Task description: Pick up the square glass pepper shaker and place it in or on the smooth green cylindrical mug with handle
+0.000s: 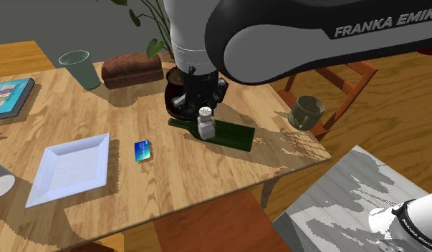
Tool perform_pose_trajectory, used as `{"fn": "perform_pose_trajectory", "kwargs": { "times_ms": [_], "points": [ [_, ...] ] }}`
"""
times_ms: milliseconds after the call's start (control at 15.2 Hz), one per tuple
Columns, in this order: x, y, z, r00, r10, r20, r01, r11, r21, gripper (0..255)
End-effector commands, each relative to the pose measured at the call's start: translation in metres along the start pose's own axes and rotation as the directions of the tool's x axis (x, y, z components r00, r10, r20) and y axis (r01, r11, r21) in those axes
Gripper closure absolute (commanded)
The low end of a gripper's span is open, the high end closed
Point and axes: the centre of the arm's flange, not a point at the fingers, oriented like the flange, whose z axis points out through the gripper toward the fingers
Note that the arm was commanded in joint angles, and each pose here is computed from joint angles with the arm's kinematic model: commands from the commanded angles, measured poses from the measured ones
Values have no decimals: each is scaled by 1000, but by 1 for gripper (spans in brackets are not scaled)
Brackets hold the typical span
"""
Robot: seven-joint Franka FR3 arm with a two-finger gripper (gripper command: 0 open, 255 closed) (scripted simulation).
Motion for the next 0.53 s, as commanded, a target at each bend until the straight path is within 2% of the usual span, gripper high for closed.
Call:
{"fn": "perform_pose_trajectory", "kwargs": {
  "times_ms": [0, 462],
  "points": [
    [1, 1, -8, 1000, 0, 0, 0, 1000, 0, 255],
    [-14, 92, -10, 1000, 0, 0, 0, 1000, 0, 255]
  ]
}}
